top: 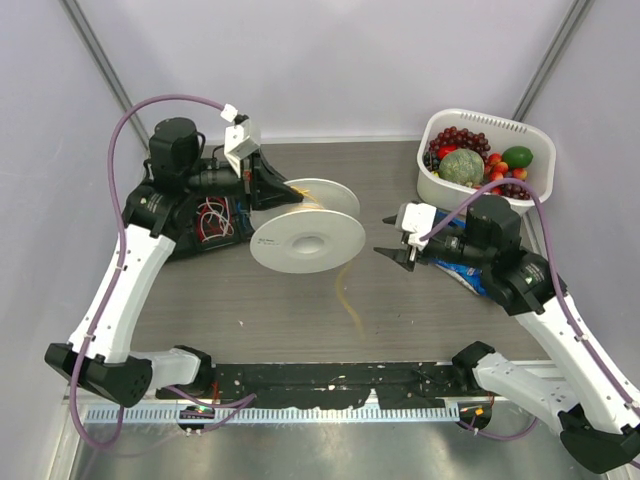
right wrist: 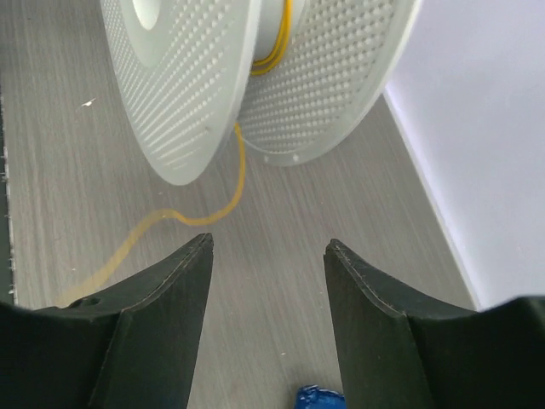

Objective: Wrap the cables

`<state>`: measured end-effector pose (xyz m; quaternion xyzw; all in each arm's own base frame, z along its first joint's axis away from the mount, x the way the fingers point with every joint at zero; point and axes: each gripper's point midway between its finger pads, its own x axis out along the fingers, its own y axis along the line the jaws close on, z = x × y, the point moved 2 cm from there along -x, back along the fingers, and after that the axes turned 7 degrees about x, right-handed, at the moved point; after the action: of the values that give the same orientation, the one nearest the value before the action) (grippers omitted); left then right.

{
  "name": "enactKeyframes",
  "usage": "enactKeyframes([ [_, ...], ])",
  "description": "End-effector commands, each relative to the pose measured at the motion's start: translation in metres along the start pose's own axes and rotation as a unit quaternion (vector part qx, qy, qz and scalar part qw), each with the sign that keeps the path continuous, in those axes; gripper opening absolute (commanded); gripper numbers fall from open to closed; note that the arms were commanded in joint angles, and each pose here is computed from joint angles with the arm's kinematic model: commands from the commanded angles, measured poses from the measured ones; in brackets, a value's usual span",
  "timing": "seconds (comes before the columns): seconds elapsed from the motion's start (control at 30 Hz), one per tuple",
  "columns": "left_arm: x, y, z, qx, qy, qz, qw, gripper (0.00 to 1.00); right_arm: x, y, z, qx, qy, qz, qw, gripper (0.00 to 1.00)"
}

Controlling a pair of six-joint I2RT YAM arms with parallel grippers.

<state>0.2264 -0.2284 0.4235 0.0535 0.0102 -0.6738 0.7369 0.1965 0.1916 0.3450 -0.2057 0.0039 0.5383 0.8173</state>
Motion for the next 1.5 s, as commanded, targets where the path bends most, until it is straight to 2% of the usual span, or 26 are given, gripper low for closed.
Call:
enactKeyframes([
  [0.0, -0.003, -0.004, 0.038, 0.025, -0.045, -0.009, 0.999, 0.00, -0.001, 0.014, 0.003, 0.047, -0.026, 0.015, 0.998, 0.59],
  [0.1, -0.003, 0.010, 0.060, 0.000, -0.086, 0.038, 0.996, 0.00, 0.001, 0.017, -0.010, 0.103, -0.032, -0.008, 0.994, 0.59],
  [0.2, -0.004, 0.015, 0.076, -0.015, -0.109, 0.048, 0.993, 0.00, -0.004, 0.008, -0.009, 0.108, -0.058, -0.056, 0.991, 0.58],
  [0.3, -0.004, 0.023, 0.092, -0.032, -0.128, 0.068, 0.989, 0.00, -0.005, 0.005, -0.019, 0.117, -0.053, -0.082, 0.988, 0.58],
  [0.53, -0.008, 0.033, 0.123, -0.044, -0.166, 0.102, 0.980, 0.00, 0.007, 0.012, -0.045, 0.110, -0.022, -0.061, 0.992, 0.57],
  [0.63, -0.010, 0.037, 0.131, -0.044, -0.175, 0.114, 0.977, 0.00, 0.014, 0.011, -0.057, 0.111, -0.005, -0.059, 0.992, 0.62],
  [0.8, -0.011, 0.043, 0.144, -0.054, -0.191, 0.125, 0.972, 0.00, 0.018, 0.001, -0.067, 0.196, -0.011, -0.113, 0.974, 0.71],
  [0.97, -0.012, 0.046, 0.160, -0.062, -0.223, 0.124, 0.965, 0.00, 0.019, 0.018, -0.061, 0.236, -0.016, -0.069, 0.969, 0.71],
  [1.03, -0.012, 0.047, 0.168, -0.066, -0.236, 0.121, 0.962, 0.00, 0.020, 0.024, -0.060, 0.255, -0.021, -0.059, 0.965, 0.67],
  [1.1, -0.012, 0.048, 0.174, -0.072, -0.247, 0.119, 0.959, 0.00, 0.021, 0.026, -0.060, 0.268, -0.024, -0.054, 0.962, 0.58],
  [1.13, -0.013, 0.048, 0.177, -0.071, -0.251, 0.117, 0.958, 0.00, 0.022, 0.027, -0.061, 0.271, -0.024, -0.051, 0.961, 0.48],
  [1.17, -0.013, 0.049, 0.178, -0.071, -0.254, 0.116, 0.958, 0.00, 0.022, 0.028, -0.063, 0.272, -0.023, -0.050, 0.961, 0.44],
  [1.2, -0.012, 0.049, 0.178, -0.072, -0.254, 0.116, 0.957, 0.00, 0.022, 0.029, -0.062, 0.273, -0.025, -0.049, 0.960, 0.36],
  [1.3, -0.013, 0.051, 0.180, -0.072, -0.258, 0.122, 0.956, 0.00, 0.023, 0.031, -0.063, 0.279, -0.025, -0.043, 0.959, 0.23],
  [1.37, -0.014, 0.051, 0.180, -0.071, -0.259, 0.122, 0.956, 0.00, 0.024, 0.033, -0.062, 0.283, -0.027, -0.035, 0.958, 0.16],
  [1.47, -0.015, 0.051, 0.180, -0.068, -0.260, 0.127, 0.955, 0.00, 0.029, 0.038, -0.063, 0.294, -0.024, -0.017, 0.955, 0.12],
])
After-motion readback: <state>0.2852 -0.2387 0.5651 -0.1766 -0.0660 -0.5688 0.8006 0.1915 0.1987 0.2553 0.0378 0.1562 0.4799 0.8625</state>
